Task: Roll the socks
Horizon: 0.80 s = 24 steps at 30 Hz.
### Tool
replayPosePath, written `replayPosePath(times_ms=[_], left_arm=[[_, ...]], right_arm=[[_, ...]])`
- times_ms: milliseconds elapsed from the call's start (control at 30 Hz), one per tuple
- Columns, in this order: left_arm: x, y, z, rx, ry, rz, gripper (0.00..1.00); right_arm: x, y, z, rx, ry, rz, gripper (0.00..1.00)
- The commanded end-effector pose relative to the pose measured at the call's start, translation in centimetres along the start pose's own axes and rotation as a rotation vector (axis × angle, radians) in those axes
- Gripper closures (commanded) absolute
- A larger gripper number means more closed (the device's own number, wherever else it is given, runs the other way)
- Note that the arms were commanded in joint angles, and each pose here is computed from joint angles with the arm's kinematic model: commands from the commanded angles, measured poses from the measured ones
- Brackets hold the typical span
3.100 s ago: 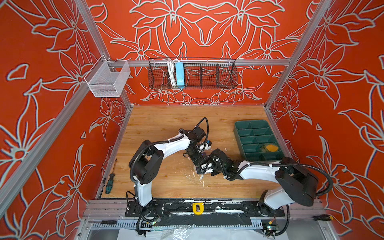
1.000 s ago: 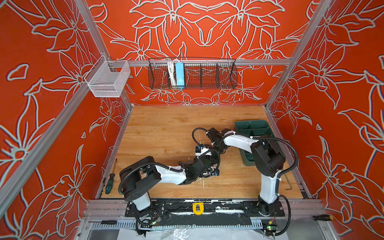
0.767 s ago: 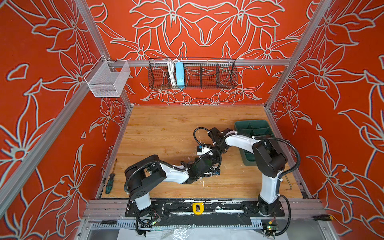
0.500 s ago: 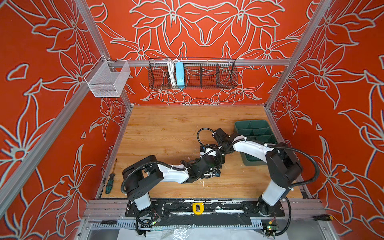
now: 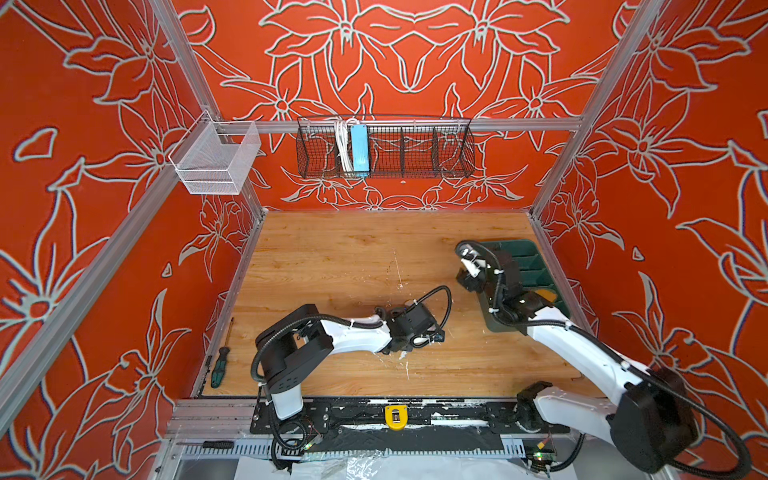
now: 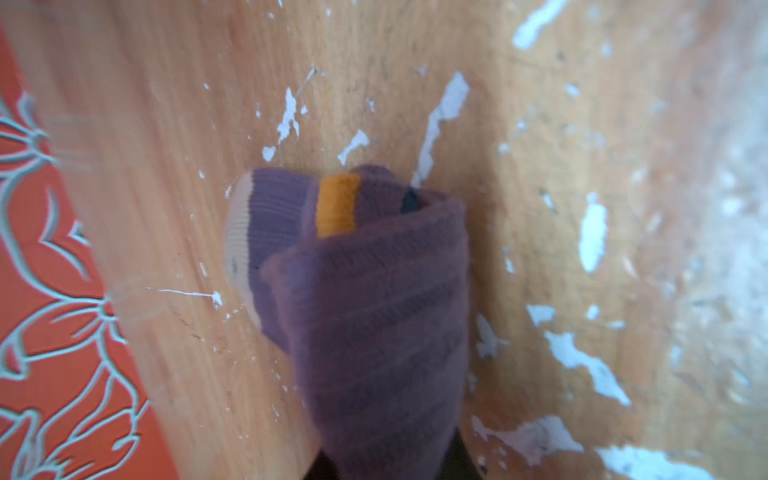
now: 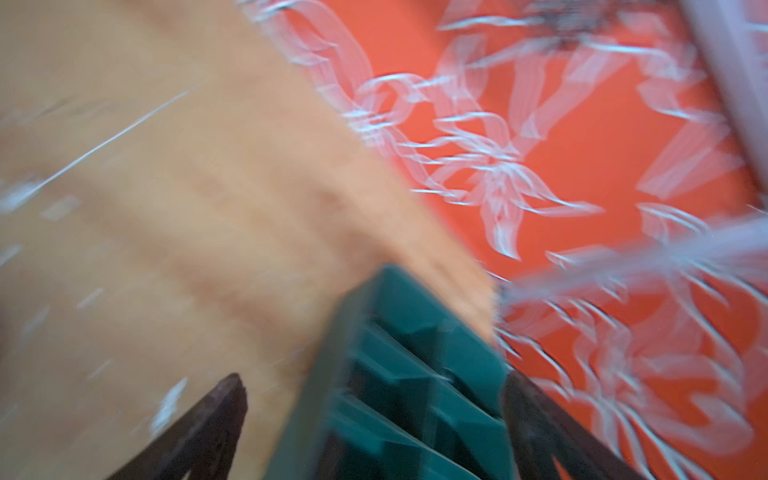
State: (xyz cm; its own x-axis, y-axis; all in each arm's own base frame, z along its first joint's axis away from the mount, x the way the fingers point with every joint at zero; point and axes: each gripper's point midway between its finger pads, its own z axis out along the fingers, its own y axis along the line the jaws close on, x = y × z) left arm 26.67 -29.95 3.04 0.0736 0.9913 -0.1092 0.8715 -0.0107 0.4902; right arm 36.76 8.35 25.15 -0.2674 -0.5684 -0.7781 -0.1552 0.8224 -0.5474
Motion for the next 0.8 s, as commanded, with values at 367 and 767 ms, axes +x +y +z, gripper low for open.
replayPosePath(times_ms=[367, 767], left_arm=[[1.6, -6.4, 1.0, 0.788, 0.351, -0.379, 0.85], [0.9, -7.3, 3.2, 1.018, 0.319, -0.577, 0.85]], right_arm=[[0.1, 4.0, -10.7, -0.366, -0.229, -0.098, 0.18], [9.1, 16.7, -12.2, -0.611, -0.199, -0.986, 0.16]])
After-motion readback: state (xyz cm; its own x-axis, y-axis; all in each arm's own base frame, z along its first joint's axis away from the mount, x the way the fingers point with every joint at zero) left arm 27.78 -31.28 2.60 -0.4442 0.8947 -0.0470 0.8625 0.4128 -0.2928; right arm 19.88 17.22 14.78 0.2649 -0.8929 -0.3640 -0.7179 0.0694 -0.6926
